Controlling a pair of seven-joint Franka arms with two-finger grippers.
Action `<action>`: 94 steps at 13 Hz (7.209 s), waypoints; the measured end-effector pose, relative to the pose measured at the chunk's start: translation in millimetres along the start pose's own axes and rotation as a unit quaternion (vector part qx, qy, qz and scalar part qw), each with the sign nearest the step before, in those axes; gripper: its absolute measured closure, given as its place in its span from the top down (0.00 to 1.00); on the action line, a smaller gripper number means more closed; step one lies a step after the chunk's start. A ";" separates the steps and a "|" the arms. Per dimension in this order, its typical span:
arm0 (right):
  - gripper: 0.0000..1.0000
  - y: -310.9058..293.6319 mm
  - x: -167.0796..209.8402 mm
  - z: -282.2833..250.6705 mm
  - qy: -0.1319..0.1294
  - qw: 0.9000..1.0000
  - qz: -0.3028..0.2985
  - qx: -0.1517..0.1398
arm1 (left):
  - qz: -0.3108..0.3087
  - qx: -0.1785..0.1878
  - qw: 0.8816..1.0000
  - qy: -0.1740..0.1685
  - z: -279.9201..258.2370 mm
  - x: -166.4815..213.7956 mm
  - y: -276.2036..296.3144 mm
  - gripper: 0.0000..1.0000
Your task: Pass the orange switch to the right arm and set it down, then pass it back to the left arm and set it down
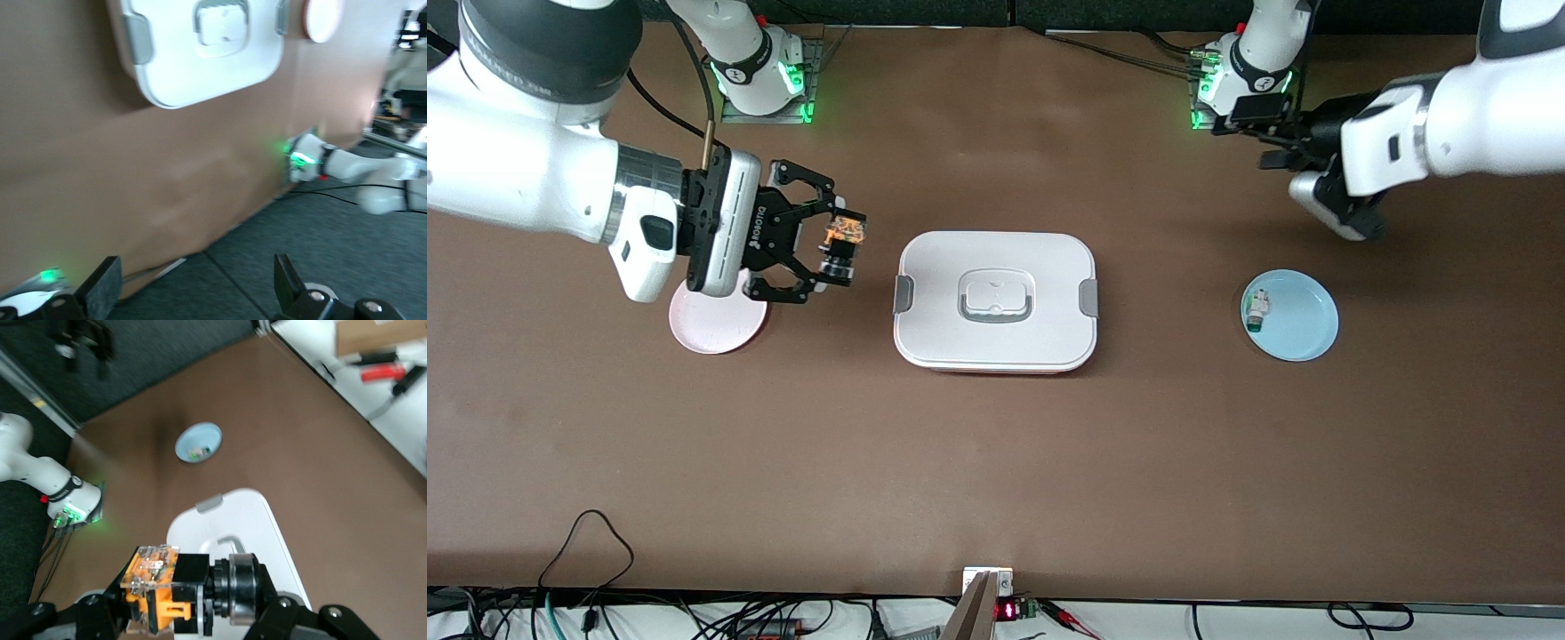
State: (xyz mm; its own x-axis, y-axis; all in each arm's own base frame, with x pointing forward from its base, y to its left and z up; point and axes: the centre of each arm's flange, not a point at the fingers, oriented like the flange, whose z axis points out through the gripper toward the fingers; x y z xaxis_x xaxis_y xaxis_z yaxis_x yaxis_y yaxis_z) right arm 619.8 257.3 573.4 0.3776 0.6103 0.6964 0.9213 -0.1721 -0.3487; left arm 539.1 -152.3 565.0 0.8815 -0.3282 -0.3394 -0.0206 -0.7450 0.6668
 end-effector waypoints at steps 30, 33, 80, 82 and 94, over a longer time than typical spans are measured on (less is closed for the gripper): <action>0.72 -12.4 25.0 196.1 0.257 0.962 0.048 0.081 | -0.166 -0.429 0.884 0.085 115.0 133.0 36.5 0.34; 0.72 -12.5 25.0 196.1 0.257 0.962 0.048 0.081 | -0.166 -0.429 0.884 0.085 115.0 133.0 36.5 0.34; 1.00 12.7 -140.8 -140.3 -0.246 0.718 0.526 -0.385 | 0.549 0.355 0.742 -0.145 97.0 55.8 -372.4 0.34; 1.00 22.0 -162.7 -176.3 -0.228 0.700 0.551 -0.393 | 0.546 0.375 0.737 -0.136 108.6 51.7 -381.6 0.34; 1.00 -4.5 -214.2 -208.5 -0.220 0.705 0.541 -0.402 | 0.542 0.381 0.740 -0.113 129.7 49.2 -411.9 0.34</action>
State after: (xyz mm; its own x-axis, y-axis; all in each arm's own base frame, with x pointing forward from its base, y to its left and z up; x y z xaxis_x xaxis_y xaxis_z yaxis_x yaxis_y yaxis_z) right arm 554.1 -33.8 556.6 0.9975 -0.0645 -0.0283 -0.0626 -0.9960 0.0645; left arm 529.8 63.1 187.6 0.0523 -0.9979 -0.0392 -0.9944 -0.0556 0.0895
